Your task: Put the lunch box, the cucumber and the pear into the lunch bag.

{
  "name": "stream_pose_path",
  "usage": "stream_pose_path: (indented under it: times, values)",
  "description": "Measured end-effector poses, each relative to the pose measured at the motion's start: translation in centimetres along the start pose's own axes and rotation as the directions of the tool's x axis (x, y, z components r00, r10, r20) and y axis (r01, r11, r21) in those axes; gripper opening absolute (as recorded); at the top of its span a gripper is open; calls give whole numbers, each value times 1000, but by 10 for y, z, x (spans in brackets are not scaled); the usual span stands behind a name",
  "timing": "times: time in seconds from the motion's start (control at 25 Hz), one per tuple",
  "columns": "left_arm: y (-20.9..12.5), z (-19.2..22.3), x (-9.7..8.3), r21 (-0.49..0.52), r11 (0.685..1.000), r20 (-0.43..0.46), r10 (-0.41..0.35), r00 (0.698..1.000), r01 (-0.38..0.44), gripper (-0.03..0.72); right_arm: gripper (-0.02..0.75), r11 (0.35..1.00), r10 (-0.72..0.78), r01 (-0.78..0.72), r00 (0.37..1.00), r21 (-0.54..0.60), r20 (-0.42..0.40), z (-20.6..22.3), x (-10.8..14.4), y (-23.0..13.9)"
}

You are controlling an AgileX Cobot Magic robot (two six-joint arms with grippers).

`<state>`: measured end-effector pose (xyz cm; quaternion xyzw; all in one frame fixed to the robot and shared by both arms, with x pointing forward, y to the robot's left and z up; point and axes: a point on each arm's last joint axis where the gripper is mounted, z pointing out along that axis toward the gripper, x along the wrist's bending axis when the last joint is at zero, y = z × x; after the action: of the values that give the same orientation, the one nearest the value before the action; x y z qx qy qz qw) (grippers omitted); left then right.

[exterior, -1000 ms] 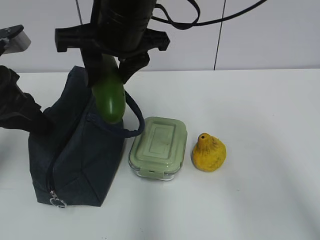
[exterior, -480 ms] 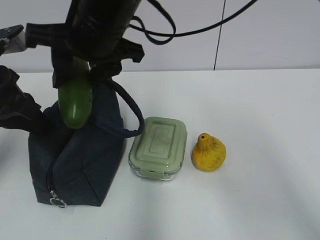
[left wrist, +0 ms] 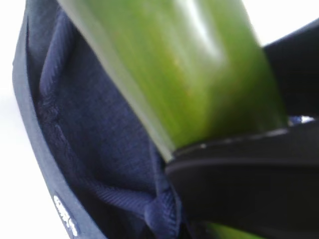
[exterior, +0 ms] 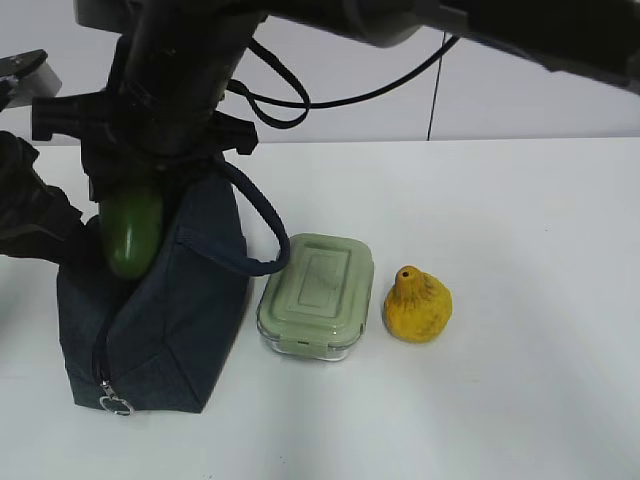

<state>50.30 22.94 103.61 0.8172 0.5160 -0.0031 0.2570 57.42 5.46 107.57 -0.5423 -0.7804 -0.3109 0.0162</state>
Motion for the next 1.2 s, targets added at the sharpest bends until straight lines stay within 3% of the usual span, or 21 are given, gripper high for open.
stream_pose_path:
  times: [0.32,0.72,1.2]
  values:
    - [0,0,0,-1,1000,-5,3,1000,-3,3,381,999,-29,26,996,37,81,22,-12,-4]
    - [1,0,1,-11,1000,-10,2,1000,-2,2,381,994,-74,52,961,92,265,25,-29,-8]
    - [1,0,1,-11,1000,-10,2,1000,-2,2,381,992,-83,51,954,119,289,28,-32,-11]
